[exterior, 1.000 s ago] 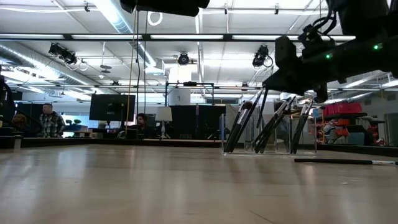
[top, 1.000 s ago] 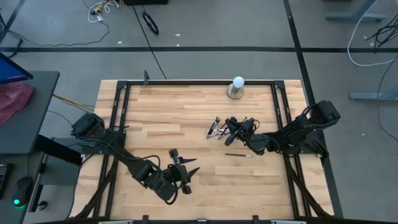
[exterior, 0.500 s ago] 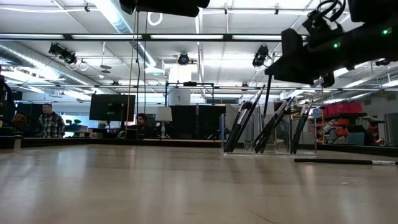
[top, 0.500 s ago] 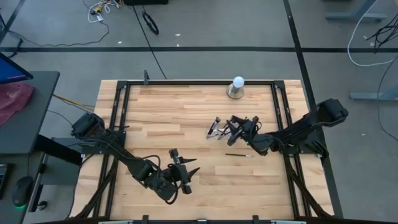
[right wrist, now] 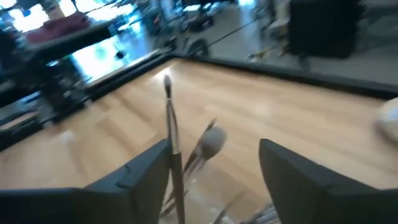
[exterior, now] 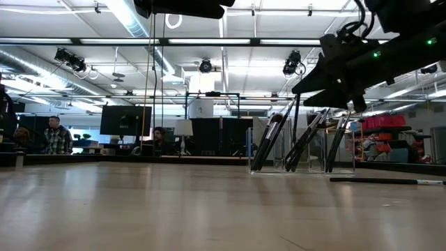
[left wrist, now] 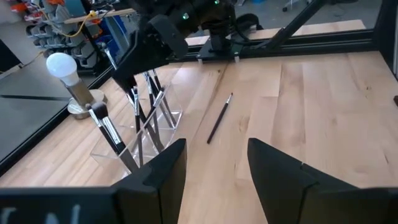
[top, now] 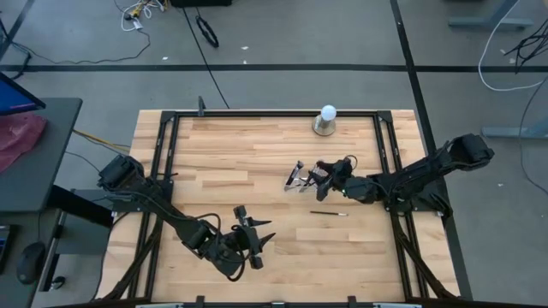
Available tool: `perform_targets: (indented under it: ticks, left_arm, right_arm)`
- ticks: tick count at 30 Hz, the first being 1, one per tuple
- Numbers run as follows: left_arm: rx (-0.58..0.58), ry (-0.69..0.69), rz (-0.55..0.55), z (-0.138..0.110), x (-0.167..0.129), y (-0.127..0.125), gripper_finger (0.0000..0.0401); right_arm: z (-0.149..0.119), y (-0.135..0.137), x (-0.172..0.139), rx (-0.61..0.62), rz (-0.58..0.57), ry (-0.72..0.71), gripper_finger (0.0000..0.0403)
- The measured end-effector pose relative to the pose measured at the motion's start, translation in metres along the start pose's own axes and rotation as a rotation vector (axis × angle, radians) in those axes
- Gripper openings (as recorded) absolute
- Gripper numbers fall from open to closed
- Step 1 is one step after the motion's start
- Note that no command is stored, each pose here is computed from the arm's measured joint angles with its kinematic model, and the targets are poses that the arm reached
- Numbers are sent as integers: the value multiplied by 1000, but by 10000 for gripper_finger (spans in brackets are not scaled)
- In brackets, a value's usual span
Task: Put items in baskets/containers
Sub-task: Put the black eyeshadow brush into the transparent organizer
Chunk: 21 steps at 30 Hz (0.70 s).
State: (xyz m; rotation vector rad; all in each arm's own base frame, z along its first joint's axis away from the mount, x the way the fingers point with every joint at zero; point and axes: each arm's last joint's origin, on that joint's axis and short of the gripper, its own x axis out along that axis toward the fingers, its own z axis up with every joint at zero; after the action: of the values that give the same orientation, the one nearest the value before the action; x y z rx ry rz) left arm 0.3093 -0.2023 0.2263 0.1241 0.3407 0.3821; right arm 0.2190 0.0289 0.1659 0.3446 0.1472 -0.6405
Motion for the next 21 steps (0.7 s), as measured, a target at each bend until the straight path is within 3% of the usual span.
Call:
perform_targets:
  ticks: [3,6,14,18,21]
  left_arm:
    - [0,0,0,0,0,0,177]
    - [0,0,0,0,0,0,177]
    - [-1,0,0,0,0,0,177]
    - [0,0,0,0,0,0,177]
    - [0,0,0,0,0,0,177]
  right_arm:
    - [3,-3,3,4,38,33,280]
    - [5,-7,1,-22,5,33,295]
    - [13,-9,-7,-63,-14,9,278]
    - [24,2,-25,-129,85,-27,260]
    - [33,22,-44,-212,255,-10,242]
